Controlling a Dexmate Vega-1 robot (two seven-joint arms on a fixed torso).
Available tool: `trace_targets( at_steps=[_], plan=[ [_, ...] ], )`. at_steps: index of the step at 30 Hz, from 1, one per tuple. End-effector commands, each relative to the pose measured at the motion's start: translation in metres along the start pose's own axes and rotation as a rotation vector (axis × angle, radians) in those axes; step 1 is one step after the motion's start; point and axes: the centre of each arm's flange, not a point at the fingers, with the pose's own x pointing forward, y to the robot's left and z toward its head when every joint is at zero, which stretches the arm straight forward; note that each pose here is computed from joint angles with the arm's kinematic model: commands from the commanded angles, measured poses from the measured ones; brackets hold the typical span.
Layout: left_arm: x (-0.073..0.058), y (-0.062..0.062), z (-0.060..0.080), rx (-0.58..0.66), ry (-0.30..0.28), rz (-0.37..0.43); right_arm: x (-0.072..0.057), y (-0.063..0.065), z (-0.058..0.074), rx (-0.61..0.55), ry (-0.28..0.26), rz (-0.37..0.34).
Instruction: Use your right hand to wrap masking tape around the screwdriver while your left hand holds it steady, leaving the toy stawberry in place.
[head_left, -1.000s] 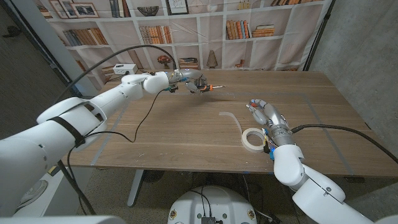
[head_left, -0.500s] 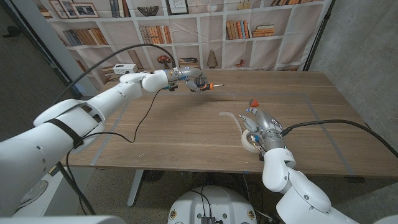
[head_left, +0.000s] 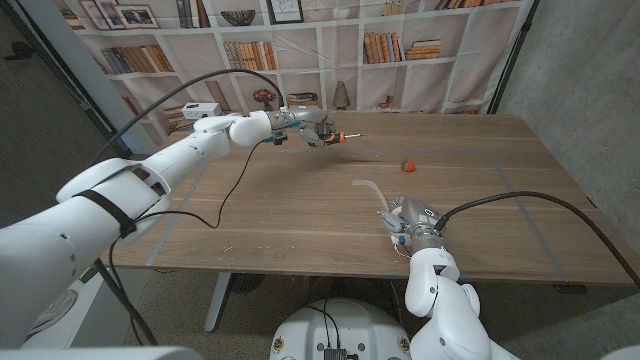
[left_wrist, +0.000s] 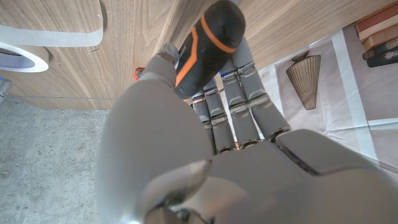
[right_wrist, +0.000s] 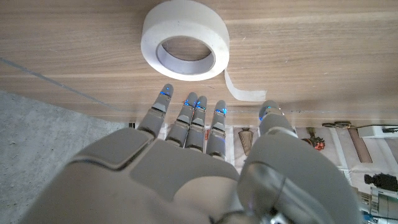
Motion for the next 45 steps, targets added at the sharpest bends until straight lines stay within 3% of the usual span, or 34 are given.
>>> trace_targets(
  at_steps=[1, 6, 11, 18, 25, 31, 35, 45],
  plan=[
    [0.004, 0.003, 0.004, 0.001, -0.006, 0.002, -0.009, -0.022, -0.001, -0.207, 0.095, -0.097],
    [0.004, 0.003, 0.005, -0.003, -0.006, -0.002, -0.006, -0.018, -0.002, -0.272, 0.125, -0.094],
    [0.004, 0.003, 0.006, -0.012, -0.01, -0.008, -0.002, -0.01, -0.004, -0.344, 0.165, -0.145],
    [0.003, 0.005, 0.006, -0.019, -0.011, -0.007, 0.009, -0.002, -0.013, -0.37, 0.215, -0.082],
    [0.003, 0.006, 0.004, -0.008, 0.004, -0.005, 0.019, 0.002, -0.016, -0.28, 0.171, 0.057],
    [0.005, 0.005, 0.002, 0.013, 0.013, -0.011, 0.018, 0.0, -0.01, -0.236, 0.141, 0.066],
    [0.007, 0.005, 0.002, 0.008, 0.009, -0.014, 0.019, 0.0, -0.006, -0.274, 0.134, 0.069],
    [0.007, 0.006, -0.002, -0.003, 0.011, -0.014, 0.034, 0.023, -0.005, -0.36, 0.171, 0.123]
  ],
)
